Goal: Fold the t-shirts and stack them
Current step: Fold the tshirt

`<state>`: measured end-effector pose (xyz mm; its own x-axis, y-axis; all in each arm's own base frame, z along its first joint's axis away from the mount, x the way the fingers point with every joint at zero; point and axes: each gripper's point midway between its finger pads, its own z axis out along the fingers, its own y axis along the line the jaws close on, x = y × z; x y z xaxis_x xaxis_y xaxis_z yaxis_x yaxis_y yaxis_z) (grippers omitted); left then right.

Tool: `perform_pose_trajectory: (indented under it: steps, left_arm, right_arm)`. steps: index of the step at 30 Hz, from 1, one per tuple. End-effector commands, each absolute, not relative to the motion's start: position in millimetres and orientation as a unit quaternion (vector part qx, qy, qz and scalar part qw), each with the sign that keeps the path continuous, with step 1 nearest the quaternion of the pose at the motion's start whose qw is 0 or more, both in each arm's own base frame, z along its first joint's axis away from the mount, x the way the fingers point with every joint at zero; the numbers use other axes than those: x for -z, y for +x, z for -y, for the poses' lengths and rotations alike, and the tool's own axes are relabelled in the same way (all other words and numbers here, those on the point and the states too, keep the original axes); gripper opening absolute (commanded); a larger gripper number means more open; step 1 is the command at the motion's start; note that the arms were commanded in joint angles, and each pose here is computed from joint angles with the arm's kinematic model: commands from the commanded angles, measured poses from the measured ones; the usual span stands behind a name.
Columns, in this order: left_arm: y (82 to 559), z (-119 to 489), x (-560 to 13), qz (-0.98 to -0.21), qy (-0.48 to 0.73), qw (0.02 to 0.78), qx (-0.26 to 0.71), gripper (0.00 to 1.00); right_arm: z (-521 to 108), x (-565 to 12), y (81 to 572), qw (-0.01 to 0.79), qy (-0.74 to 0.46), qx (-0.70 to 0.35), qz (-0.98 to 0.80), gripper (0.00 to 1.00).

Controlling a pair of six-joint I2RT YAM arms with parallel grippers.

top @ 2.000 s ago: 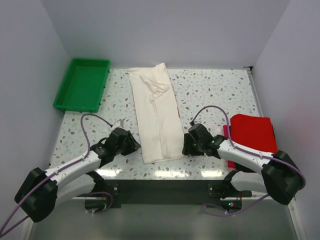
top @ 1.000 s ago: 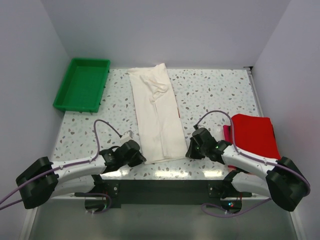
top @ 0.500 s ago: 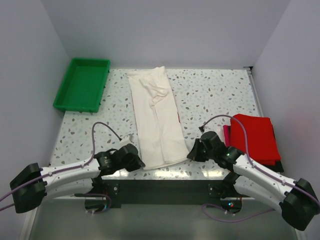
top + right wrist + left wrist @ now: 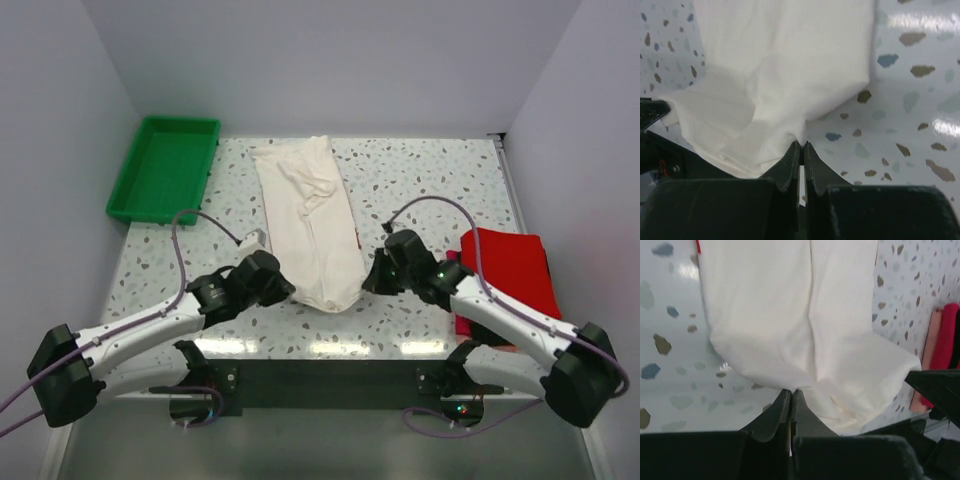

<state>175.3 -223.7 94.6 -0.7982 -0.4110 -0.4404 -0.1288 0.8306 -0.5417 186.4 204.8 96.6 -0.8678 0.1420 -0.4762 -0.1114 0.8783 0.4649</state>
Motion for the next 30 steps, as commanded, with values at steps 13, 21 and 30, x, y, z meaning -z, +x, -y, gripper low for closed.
perform_pose_trajectory:
  steps: [13, 21, 30]
  left_arm:
    - [365.7, 167.0, -115.4, -0.882, -0.222, 0.384, 0.159, 0.00]
    - [431.3, 150.7, -82.8, -0.891, -0.240, 0.351, 0.160, 0.00]
    - [461.0, 150.4, -77.3, -0.886, -0.228, 0.353, 0.195, 0.00]
  right_arm:
    - [-263.4, -128.0, 387.3, 0.347, 0.033, -0.203, -0.915, 0.00]
    - [-257.9, -116.0, 467.4, 0.354, 0.066, -0.208, -0.910, 0.00]
    - [-250.8, -112.4, 494.3, 0.356, 0.072, -0.224, -0.904, 0.00]
